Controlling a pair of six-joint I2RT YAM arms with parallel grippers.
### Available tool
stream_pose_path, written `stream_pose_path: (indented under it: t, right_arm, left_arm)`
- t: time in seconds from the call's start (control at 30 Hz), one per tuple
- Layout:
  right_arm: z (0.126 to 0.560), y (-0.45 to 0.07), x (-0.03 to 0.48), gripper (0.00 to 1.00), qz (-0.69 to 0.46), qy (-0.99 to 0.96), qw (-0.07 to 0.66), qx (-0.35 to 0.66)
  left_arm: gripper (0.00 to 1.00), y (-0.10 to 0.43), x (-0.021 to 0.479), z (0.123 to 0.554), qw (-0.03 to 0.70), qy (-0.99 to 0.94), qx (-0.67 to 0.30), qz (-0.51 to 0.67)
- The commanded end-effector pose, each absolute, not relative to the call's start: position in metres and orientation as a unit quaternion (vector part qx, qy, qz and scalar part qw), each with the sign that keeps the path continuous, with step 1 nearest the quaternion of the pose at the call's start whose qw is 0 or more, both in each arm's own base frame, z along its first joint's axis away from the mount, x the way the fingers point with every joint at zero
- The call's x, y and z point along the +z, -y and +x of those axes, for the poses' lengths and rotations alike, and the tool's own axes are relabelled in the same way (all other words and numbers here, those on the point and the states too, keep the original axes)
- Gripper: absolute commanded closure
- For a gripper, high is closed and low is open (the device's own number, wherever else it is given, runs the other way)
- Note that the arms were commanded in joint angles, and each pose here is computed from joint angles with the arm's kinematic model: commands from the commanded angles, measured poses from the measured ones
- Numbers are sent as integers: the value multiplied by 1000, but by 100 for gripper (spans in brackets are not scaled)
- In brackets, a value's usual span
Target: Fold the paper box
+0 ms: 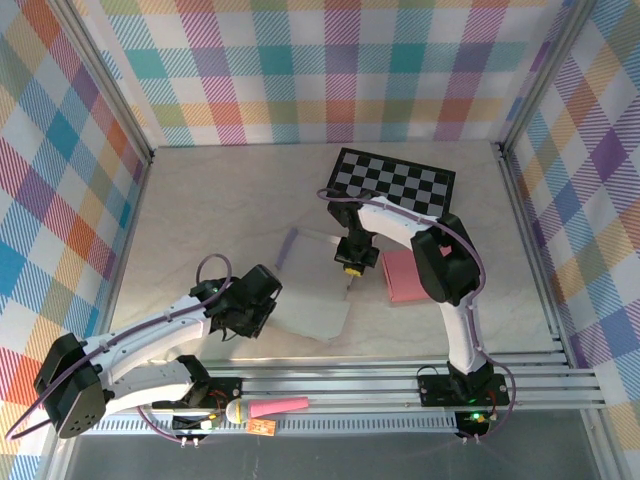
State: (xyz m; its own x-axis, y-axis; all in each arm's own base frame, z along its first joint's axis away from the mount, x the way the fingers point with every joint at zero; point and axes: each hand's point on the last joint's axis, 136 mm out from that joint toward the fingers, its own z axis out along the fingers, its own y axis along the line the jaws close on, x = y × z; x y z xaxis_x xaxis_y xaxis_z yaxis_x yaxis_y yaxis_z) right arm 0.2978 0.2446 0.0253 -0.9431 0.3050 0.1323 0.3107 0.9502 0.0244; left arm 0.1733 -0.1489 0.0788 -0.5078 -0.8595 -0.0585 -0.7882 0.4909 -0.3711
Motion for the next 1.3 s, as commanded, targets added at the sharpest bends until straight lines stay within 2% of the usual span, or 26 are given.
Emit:
stream_pose_path:
  t: [0.0,0.1,0.37,0.77,1.07,1.27]
  right_arm:
    - [280,-237,9,100,-172,980,97,-9]
    - [278,-237,9,100,-171,980,96,-8]
    - [270,-235,12,100,-164,983,84,9]
    - [252,-240,17,100,-153,986,70,16]
    - [256,-242,22,85,-143,988,59,8]
    - [267,-245,25,85,-129,991,30,-5]
  left_arm:
    - [79,147,99,200,192,-837,-183,-479]
    - [100,147,105,206,206,-831,-204,-475]
    - [100,155,141,230,254,-831,-258,-422]
    - [100,181,177,257,279,-860,-290,-314]
    - [100,215,193,278,283,-846,-364,-269]
    - [100,221,213,292,303,-823,-406,-258]
